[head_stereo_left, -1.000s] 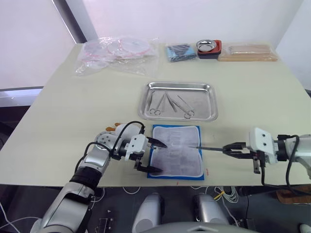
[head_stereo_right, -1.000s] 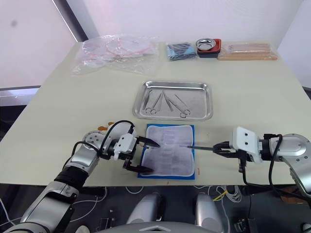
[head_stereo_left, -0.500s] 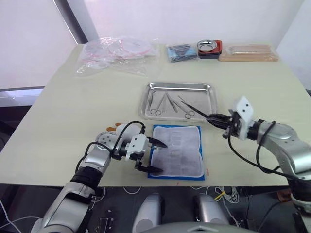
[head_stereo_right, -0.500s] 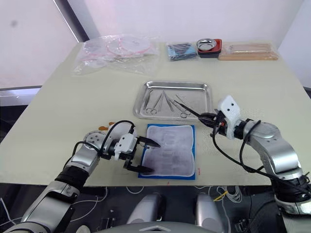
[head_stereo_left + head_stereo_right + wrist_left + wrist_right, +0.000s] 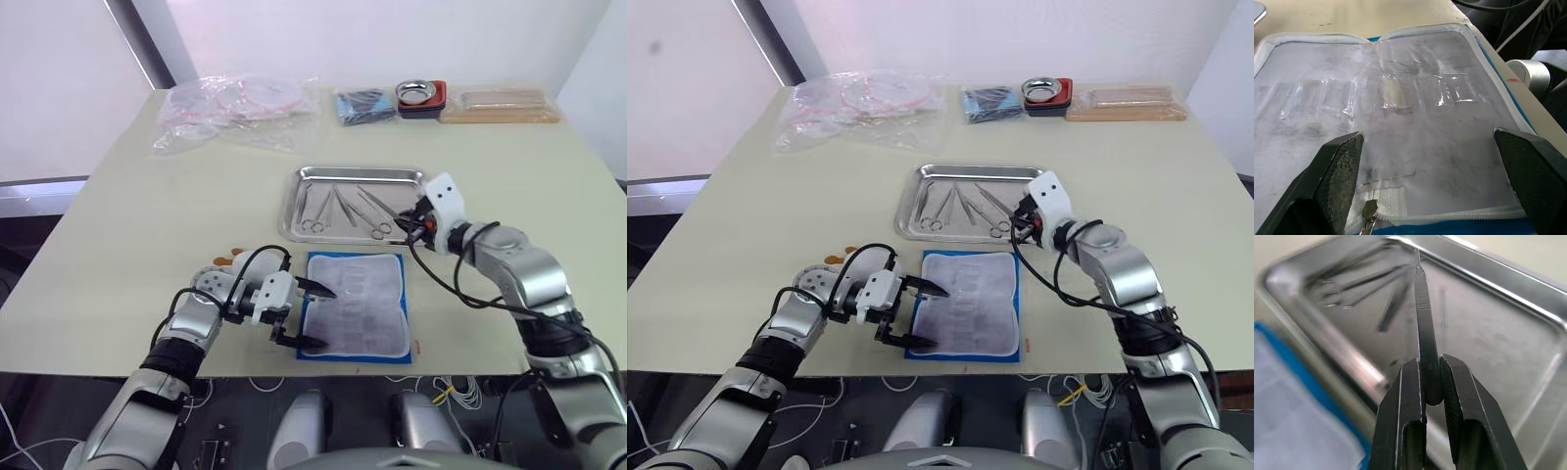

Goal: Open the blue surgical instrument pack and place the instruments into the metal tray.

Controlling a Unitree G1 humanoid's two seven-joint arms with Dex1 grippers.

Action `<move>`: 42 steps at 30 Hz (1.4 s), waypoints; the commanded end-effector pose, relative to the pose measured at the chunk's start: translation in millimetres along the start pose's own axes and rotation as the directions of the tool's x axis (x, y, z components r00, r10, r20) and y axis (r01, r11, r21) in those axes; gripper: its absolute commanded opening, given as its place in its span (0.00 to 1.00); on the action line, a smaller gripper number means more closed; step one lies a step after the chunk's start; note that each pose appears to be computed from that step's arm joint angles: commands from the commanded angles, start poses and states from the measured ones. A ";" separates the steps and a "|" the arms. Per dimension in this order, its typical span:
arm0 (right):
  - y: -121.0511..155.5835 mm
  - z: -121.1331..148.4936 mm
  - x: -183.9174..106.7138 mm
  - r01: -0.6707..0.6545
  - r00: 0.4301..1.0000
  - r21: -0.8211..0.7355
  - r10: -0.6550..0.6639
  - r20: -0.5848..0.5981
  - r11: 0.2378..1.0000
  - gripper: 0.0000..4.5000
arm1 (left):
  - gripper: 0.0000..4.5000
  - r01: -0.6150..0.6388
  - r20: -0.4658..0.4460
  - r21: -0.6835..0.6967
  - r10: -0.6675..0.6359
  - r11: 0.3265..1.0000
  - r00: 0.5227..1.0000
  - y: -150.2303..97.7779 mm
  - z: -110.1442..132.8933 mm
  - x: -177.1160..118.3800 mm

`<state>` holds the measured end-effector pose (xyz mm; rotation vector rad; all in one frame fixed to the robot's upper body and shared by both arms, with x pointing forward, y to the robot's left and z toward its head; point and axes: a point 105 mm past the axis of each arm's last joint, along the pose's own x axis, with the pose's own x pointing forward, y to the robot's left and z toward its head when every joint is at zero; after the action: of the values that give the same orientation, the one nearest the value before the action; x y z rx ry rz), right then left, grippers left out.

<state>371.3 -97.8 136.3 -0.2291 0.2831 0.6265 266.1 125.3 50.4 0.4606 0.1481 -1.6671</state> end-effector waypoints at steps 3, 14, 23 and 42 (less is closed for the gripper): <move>-17.5 5.0 12.5 0.117 0.993 0.005 -0.117 -0.032 0.993 0.01 | 1.00 0.011 -0.130 -0.132 -0.029 0.991 0.991 -18.5 -37.7 0.3; -21.5 -8.5 31.4 0.148 0.982 0.035 -0.143 -0.125 0.988 0.01 | 1.00 0.004 -0.130 -0.136 -0.021 0.991 0.991 -19.4 -37.9 -0.5; -19.2 1.1 28.9 0.117 0.991 -0.038 -0.119 -0.068 0.992 0.62 | 1.00 -0.001 -0.134 -0.138 -0.018 0.990 0.991 -21.5 -38.3 -2.3; -15.7 19.2 -26.4 0.021 0.976 -0.101 0.001 0.216 0.995 0.98 | 1.00 -0.100 -0.002 -0.016 0.100 0.995 0.995 -5.0 2.9 -9.0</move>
<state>368.9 -122.4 137.2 -0.2604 0.1624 0.6202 260.5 129.5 59.0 0.4555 0.1046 -1.6069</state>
